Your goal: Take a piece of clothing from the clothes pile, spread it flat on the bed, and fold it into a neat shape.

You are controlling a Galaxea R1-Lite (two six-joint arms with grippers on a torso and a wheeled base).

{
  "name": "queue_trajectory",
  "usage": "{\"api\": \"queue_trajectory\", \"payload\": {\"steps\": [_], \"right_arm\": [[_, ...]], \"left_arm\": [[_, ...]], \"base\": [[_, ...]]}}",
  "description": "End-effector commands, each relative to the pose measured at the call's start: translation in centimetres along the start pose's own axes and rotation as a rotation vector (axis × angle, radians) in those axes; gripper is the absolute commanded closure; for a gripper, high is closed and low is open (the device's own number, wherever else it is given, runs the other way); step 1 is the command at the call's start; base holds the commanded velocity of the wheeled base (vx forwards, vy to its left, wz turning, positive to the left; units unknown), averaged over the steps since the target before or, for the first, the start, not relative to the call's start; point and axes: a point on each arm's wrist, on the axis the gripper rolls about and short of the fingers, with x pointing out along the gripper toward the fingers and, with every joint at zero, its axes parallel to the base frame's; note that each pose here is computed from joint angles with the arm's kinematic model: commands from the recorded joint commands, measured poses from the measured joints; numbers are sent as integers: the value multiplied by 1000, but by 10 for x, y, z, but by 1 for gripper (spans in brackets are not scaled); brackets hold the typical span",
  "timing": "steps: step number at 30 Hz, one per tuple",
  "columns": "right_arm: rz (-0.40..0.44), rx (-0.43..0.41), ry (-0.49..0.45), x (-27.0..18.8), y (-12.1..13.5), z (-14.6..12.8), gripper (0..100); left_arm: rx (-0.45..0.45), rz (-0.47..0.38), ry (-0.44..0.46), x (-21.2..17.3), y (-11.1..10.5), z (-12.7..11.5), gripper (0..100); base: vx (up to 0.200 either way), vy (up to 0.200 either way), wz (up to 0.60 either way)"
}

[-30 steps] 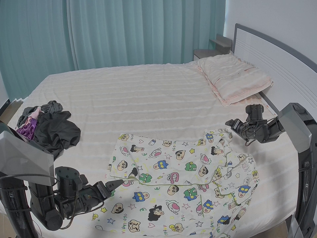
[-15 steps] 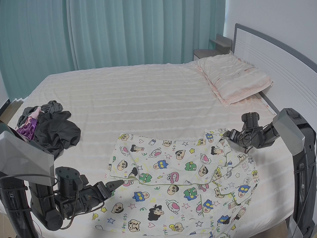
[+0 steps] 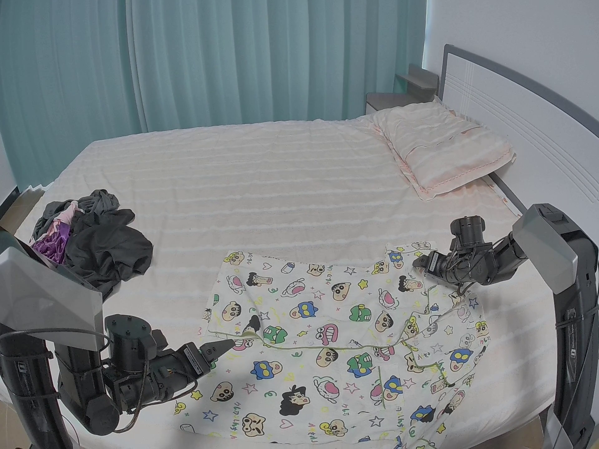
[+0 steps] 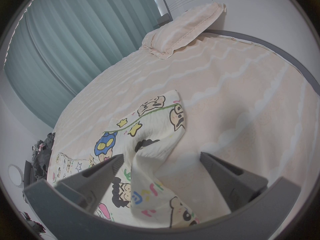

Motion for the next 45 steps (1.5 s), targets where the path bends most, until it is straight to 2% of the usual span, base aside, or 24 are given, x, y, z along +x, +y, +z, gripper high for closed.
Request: {"api": "queue_trajectory", "payload": {"steps": [1,7,15,23,24,28,32,35,45], "right_arm": [[5,-14,-8,-2,3,2,100],[-12,-37,-5,-3,-6,4,100],[-46,-4,-3,-7,-25,7,100],[-61,-1,-3,-7,-29,10,100],[-62,-3,0,-7,-30,9,0],[-53,-1,-17,-8,-28,12,0],[10,32,-105,-14,-14,40,0],[38,52,-141,-5,-6,51,0],[8,59,-88,32,-14,35,0]], "left_arm": [[1,-11,-9,0,-1,1,0],[1,-10,-10,0,-1,1,0],[1,-10,-12,1,-1,1,0],[2,-10,-15,1,-1,2,0],[2,-11,-16,1,-1,2,0],[0,-9,-18,1,0,2,0],[0,-9,-16,1,0,2,0],[-2,-8,-19,1,0,3,0],[-6,-5,-22,1,1,3,0]], "base": [[0,0,0],[0,0,0],[0,0,0],[0,0,0],[0,0,0],[0,0,0],[0,0,0],[0,0,0],[0,0,0]]}}
